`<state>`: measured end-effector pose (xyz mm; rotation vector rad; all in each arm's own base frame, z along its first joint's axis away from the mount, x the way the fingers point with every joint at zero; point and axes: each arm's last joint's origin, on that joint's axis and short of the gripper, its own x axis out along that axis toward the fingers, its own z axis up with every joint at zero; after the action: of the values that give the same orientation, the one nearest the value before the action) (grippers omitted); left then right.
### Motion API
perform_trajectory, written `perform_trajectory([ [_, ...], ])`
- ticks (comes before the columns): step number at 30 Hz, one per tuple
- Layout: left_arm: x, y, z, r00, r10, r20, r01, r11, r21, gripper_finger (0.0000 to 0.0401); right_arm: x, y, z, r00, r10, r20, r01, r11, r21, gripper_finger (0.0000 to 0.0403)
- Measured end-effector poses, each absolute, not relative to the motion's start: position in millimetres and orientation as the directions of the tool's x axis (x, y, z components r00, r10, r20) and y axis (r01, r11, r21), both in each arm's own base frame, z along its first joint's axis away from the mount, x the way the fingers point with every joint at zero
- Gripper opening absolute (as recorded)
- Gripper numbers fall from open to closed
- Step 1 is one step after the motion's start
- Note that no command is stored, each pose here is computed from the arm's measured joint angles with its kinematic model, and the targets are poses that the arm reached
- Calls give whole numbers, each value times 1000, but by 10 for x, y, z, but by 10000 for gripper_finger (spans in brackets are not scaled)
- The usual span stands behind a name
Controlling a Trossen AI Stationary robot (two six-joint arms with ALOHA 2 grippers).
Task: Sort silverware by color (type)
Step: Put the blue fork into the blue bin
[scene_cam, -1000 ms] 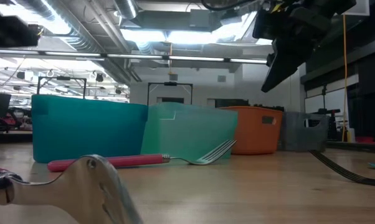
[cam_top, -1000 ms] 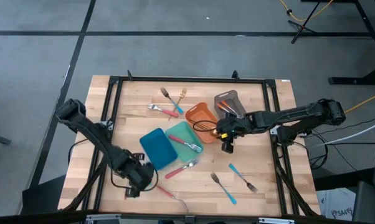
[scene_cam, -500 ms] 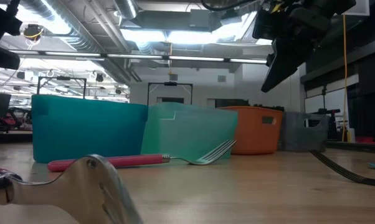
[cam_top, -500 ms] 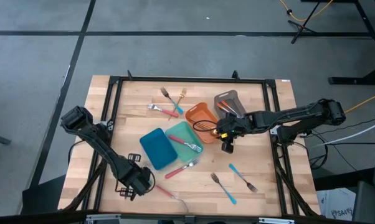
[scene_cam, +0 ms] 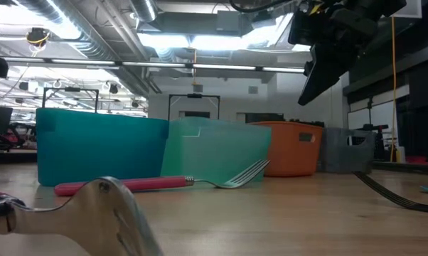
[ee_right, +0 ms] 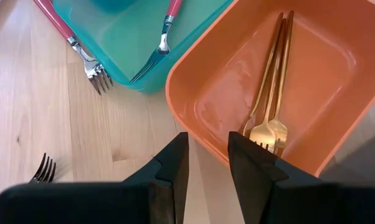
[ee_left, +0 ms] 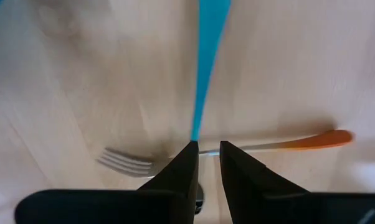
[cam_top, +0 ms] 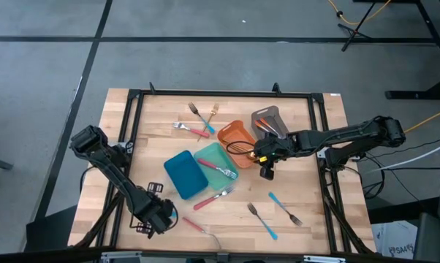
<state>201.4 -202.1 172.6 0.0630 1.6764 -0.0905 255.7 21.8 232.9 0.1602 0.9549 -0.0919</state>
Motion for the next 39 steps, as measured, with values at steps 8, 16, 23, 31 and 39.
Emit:
perform_trajectory([
  [8,1916,-1926,1507,-138,5,-990,68,998,-4,60,2557,218,2329,575,-7,-818,149,984,96,105],
  [16,1897,-1903,1414,-118,-5,-993,74,997,-14,60,2558,217,2329,575,-8,-818,149,984,96,105],
  [23,1882,-1887,1376,-115,-11,-993,76,997,-20,52,2558,217,2330,575,-8,-818,149,984,96,105],
  [31,1881,-1886,1375,-115,-10,-993,76,997,-19,13,2558,217,2330,575,-7,-818,149,984,96,105],
  [39,1885,-1883,1382,-95,16,-995,81,997,8,12,2558,218,2330,575,-7,-818,148,984,96,105],
])
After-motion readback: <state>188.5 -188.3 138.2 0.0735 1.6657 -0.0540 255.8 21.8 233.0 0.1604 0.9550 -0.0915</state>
